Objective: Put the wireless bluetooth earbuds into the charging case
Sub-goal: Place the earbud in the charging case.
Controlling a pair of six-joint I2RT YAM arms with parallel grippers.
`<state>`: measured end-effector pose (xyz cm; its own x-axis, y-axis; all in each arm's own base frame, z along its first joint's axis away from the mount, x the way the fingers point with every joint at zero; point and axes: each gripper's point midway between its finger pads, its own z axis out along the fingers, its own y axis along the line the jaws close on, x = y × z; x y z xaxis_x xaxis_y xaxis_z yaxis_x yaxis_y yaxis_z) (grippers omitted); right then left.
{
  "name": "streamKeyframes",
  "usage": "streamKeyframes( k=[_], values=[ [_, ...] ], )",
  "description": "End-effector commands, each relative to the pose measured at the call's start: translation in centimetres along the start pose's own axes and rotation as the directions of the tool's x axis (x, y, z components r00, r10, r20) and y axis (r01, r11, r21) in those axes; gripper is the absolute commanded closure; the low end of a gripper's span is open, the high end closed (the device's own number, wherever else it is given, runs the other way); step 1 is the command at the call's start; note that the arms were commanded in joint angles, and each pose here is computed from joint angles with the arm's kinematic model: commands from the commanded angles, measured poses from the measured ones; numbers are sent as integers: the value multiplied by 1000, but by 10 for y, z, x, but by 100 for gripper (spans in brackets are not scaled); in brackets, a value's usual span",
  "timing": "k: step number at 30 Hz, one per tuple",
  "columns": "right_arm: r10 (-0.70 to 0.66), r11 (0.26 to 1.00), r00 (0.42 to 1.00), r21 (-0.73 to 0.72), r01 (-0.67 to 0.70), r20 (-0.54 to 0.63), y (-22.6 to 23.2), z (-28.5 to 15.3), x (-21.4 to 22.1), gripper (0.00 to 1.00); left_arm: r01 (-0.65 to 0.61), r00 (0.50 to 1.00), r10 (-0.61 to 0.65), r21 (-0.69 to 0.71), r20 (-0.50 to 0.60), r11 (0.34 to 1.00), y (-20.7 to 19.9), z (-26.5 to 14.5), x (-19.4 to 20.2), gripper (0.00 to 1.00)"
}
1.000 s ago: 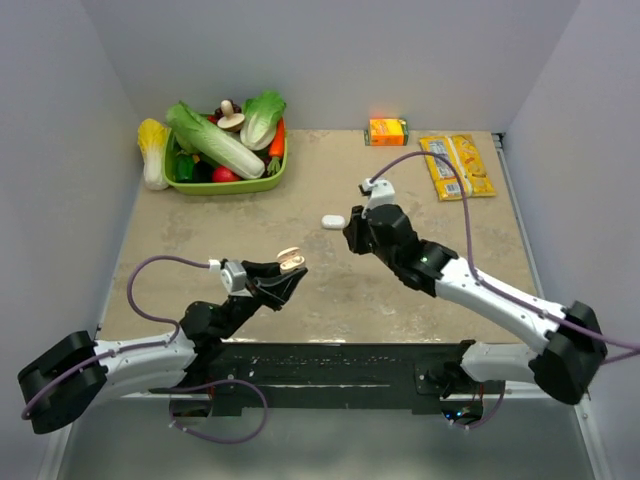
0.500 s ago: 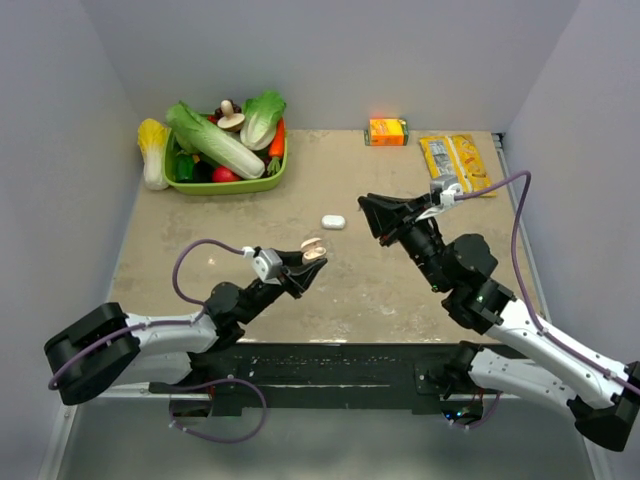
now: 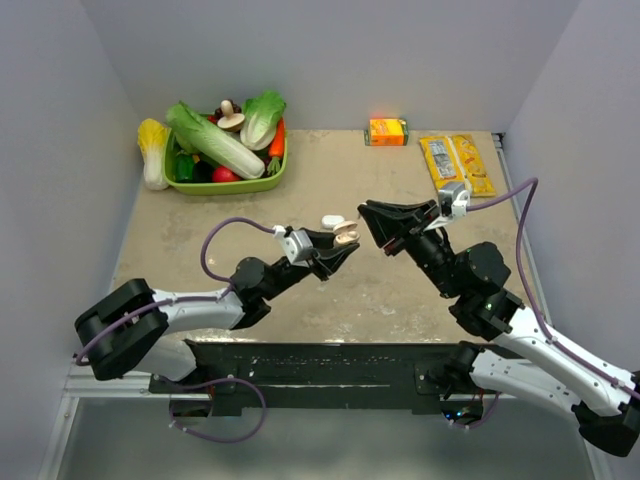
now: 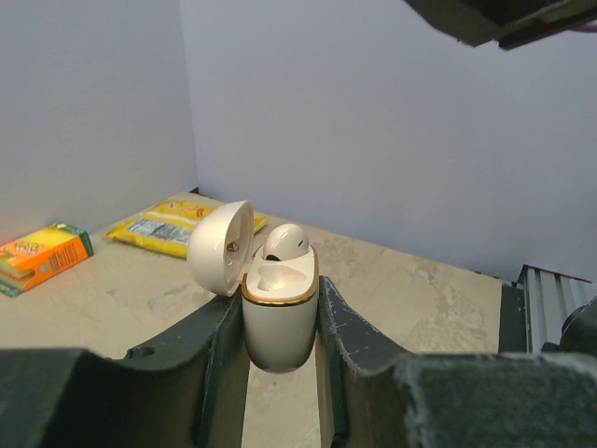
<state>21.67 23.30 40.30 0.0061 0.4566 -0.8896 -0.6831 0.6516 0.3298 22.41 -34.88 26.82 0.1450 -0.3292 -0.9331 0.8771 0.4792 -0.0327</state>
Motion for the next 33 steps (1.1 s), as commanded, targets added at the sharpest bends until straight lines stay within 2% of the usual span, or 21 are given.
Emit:
streamKeyframes(
  k=[1,8,18,33],
  values=[
    [16,999,999,-49,-14,49,14,0,-23,100,-135,796,73,59,601,989,-21,-3,-166,100],
    [34,998,998,-62,-30,57,17,-3,-28,100,-170,767,77,87,637,982,-29,6,-180,100],
    [30,997,999,-66,-29,13,15,-4,-12,100,-167,760,68,93,646,982,-29,13,-185,100],
    [30,1000,998,6,-30,49,0,-6,-12,100,37,790,-95,107,605,994,-15,24,-183,100]
  ],
)
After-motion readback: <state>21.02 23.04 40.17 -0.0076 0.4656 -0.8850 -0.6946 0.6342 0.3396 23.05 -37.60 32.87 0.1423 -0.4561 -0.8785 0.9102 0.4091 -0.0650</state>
